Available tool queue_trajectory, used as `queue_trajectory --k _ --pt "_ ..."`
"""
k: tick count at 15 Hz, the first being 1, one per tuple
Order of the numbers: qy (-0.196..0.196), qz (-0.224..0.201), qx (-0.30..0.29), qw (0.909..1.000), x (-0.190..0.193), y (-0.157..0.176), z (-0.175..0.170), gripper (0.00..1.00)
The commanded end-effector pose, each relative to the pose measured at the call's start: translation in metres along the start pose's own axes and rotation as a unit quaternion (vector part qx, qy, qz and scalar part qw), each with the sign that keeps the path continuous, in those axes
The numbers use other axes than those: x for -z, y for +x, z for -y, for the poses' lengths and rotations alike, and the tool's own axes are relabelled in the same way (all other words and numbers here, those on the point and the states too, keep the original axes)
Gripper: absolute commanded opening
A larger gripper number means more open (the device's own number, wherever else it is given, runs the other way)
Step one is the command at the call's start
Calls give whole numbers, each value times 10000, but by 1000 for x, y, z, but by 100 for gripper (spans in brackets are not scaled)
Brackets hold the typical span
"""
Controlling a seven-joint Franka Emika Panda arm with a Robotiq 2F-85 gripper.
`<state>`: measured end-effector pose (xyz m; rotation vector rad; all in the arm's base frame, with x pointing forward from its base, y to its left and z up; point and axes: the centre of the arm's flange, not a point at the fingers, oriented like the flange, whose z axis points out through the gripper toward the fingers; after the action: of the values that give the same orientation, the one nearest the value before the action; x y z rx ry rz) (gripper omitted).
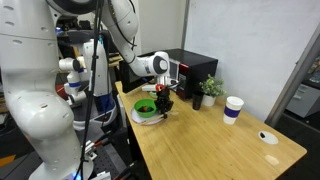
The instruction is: Use the wooden spoon to stir the contents in the green bowl
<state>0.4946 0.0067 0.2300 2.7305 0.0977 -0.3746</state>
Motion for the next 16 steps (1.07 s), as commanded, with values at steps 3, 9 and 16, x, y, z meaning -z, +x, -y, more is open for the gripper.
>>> queue_trajectory --k 3,9,16 --pt "-106 443 -45 9990 40 -34 7 6" --pt "-514 864 143 9948 64 -39 21 6" --pt "-906 1555 673 9814 83 -37 45 6"
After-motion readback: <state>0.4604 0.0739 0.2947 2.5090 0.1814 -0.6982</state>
